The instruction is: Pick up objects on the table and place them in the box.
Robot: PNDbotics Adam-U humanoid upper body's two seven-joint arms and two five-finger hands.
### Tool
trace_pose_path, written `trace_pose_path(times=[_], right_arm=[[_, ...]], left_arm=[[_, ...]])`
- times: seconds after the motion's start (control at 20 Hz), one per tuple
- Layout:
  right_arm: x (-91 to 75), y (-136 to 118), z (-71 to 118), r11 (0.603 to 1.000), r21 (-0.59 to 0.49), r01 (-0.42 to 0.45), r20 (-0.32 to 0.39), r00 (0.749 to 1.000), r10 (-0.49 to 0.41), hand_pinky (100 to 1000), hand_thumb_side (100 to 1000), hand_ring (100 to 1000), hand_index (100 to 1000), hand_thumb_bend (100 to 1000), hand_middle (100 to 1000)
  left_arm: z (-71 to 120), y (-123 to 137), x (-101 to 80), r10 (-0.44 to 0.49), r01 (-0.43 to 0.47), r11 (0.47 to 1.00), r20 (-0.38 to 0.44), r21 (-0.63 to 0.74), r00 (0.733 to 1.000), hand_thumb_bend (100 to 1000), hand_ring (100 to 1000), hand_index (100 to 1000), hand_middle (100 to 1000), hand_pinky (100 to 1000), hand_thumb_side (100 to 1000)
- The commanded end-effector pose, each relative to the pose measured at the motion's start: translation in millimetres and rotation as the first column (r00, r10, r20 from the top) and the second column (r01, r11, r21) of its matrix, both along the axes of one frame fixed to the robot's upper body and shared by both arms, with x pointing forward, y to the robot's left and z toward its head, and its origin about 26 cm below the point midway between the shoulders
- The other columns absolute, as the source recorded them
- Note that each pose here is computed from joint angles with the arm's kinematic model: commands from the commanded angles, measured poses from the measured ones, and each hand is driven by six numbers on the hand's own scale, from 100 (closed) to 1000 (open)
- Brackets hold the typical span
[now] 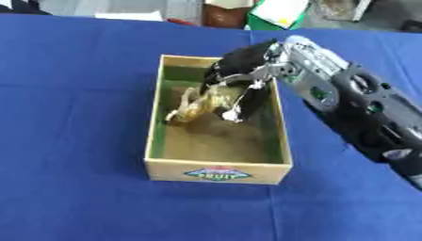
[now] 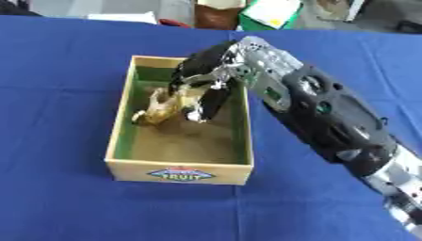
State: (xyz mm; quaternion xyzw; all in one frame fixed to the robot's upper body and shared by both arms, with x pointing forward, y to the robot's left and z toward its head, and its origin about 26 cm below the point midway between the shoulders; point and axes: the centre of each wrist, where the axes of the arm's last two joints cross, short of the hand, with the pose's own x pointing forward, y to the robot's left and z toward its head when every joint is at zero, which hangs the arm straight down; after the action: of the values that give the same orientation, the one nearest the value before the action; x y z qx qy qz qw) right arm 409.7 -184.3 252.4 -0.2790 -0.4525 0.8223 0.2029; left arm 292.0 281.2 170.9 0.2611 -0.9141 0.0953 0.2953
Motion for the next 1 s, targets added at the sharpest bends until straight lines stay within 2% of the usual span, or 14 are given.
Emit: trace_pose_path(times=[0.05,0.4,0.6,0.8,0.9,0.95,1.0], right_arm=[[-6.1,-10.2,20.6,1.000,0.026,0.013,0.077,0.997,-0.015,896,635,886,896,100,822],[-30.5,-26.2,54.5,0.980,0.197,-0.011,0.216,0.976,-0.032,895,703,874,877,100,811],[-51.7,-42.7,78.1,0.948,0.313,-0.053,0.323,0.945,-0.053,893,750,866,872,100,808],[-73.7,-60.0,93.5,0.907,0.413,-0.086,0.406,0.909,-0.099,884,805,850,868,100,792],[-84.8,-68.3,97.6,0.878,0.468,-0.101,0.432,0.893,-0.128,886,866,844,872,100,785],[-89.9,-71.5,98.0,0.860,0.498,-0.110,0.439,0.887,-0.141,891,950,835,878,100,778],[-94.8,-74.5,97.6,0.840,0.530,-0.118,0.442,0.883,-0.155,893,973,829,878,100,772]], left_arm=[[6.0,0.1,-1.9,-0.005,0.005,1.000,0.020,0.005,1.000,100,557,680,538,498,443],[5.7,1.1,-2.1,0.002,-0.002,1.000,0.021,0.003,1.000,100,557,680,539,498,445],[5.9,1.7,-2.2,0.008,-0.008,1.000,0.024,0.001,1.000,100,556,680,539,499,446],[6.3,2.2,-2.1,0.013,-0.013,1.000,0.027,-0.001,1.000,100,556,680,540,499,450],[6.4,2.4,-2.1,0.014,-0.014,1.000,0.029,-0.002,0.999,100,556,680,540,499,451],[6.6,2.5,-2.0,0.016,-0.016,1.000,0.030,-0.002,0.999,100,556,680,540,499,453],[6.7,2.8,-2.0,0.018,-0.018,1.000,0.031,-0.003,0.999,100,556,681,540,499,453]])
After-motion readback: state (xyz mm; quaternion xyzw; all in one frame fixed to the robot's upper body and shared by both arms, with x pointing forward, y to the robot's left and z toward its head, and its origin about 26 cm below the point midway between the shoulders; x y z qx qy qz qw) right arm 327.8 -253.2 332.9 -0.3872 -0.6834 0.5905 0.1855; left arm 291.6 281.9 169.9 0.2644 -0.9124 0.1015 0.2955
